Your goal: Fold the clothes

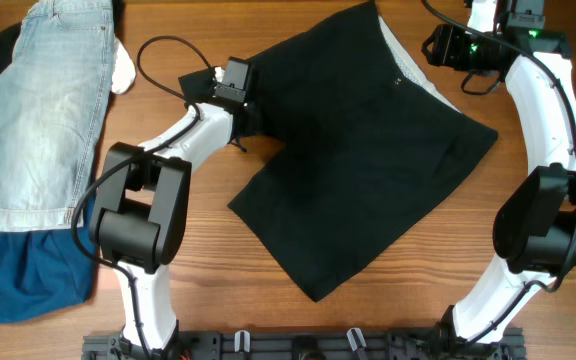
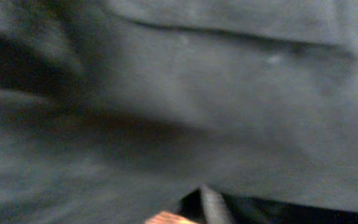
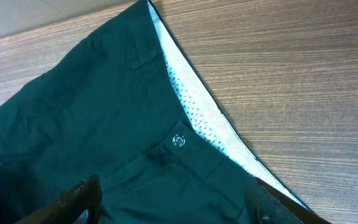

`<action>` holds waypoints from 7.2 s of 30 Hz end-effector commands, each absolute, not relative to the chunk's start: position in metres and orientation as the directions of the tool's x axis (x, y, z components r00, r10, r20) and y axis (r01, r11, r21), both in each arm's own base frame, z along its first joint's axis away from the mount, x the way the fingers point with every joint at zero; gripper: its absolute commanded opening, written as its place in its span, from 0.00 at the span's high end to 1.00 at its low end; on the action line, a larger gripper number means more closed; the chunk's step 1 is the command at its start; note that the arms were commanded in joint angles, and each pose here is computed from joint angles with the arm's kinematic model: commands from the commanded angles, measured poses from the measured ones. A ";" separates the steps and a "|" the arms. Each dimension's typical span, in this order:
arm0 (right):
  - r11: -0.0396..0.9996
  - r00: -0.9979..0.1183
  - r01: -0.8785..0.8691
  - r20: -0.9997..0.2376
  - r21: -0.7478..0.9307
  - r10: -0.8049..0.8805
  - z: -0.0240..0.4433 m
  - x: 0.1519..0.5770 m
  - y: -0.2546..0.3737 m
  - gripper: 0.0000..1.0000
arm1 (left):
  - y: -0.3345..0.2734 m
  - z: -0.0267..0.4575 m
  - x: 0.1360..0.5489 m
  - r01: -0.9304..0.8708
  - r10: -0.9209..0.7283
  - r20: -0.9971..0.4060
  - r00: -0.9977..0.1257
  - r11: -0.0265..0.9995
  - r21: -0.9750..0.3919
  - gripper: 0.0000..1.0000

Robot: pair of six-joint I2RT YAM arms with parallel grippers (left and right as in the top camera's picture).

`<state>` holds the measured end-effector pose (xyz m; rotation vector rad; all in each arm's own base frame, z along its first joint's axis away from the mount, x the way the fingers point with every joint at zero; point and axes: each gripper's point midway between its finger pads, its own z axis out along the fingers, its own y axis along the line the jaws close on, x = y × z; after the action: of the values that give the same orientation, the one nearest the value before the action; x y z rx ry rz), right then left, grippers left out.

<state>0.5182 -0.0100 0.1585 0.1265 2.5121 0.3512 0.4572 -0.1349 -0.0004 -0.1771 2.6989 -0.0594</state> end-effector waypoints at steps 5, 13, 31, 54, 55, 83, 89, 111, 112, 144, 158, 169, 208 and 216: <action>0.955 -0.824 0.000 -0.542 0.296 0.167 0.155 0.520 -0.004 0.26 | -0.117 -0.046 0.433 -0.122 -0.120 -0.303 -0.945 0.992 -0.011 0.96; 0.951 -0.829 -0.014 -0.536 0.308 0.162 0.155 0.519 0.002 0.26 | -0.112 0.115 0.379 -0.116 -0.118 -0.175 -0.977 0.993 -0.023 0.96; 0.970 -0.889 0.076 -0.425 0.232 0.171 0.135 0.492 -0.013 0.26 | -0.183 -0.004 0.264 -0.141 -0.135 0.095 -0.986 0.989 -0.053 0.62; 0.961 -0.872 0.041 -0.459 0.274 0.168 0.141 0.501 -0.004 0.23 | -0.089 -0.047 0.303 -0.181 -0.197 -0.019 -0.980 0.933 -0.312 0.48; 0.961 -0.873 0.042 -0.459 0.273 0.168 0.141 0.500 -0.004 0.23 | -0.099 -0.050 0.296 -0.148 -0.159 -0.010 -0.987 0.939 -0.309 0.48; 0.953 -0.859 -0.047 -0.500 0.300 0.115 0.149 0.510 0.033 0.23 | 0.047 -0.060 0.348 -0.496 -0.505 -0.307 -0.807 0.861 -0.113 0.74; 0.936 -0.821 -0.073 -0.554 0.345 0.140 0.197 0.500 0.041 0.15 | 0.040 0.030 0.347 -0.514 -0.529 -0.208 -0.823 0.849 -0.126 0.00; 0.890 -0.921 0.372 -0.020 0.264 0.390 0.086 0.343 0.062 0.15 | -0.042 0.006 0.158 -0.971 -0.971 0.013 -0.239 0.238 -0.029 0.45; 0.895 -0.919 0.375 -0.029 0.244 0.393 0.085 0.343 0.063 0.15 | -0.040 0.002 0.157 -0.973 -0.973 0.005 -0.229 0.229 -0.021 0.44; 0.921 -0.928 0.368 -0.006 0.130 0.372 -0.009 0.289 0.054 0.96 | -0.025 -0.043 0.195 -0.961 -0.953 -0.132 -0.271 0.276 -0.020 0.96; 0.900 -0.812 0.310 -0.407 0.307 0.419 0.202 0.305 0.023 0.96 | -0.034 0.228 0.230 -0.581 -0.836 -0.362 -0.413 0.547 -0.603 0.96; 0.901 -0.777 0.323 -0.462 0.291 0.428 0.216 0.334 0.009 0.96 | -0.031 0.238 0.289 -0.567 -0.728 -0.502 -0.467 0.682 -0.462 0.96; 0.933 -0.967 0.126 -0.169 0.338 0.192 0.012 0.414 0.032 0.29 | -0.056 0.016 0.427 -0.350 -0.364 -0.448 -0.817 0.929 -0.118 0.01; 0.911 -0.980 0.127 -0.095 0.392 0.177 -0.013 0.407 0.051 0.54 | -0.053 0.014 0.428 -0.357 -0.368 -0.448 -0.815 0.927 -0.113 0.06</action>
<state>0.4188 0.0248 0.0064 0.2772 2.8905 0.4487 0.4275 -0.0545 0.0202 -0.5362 2.5952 -0.0445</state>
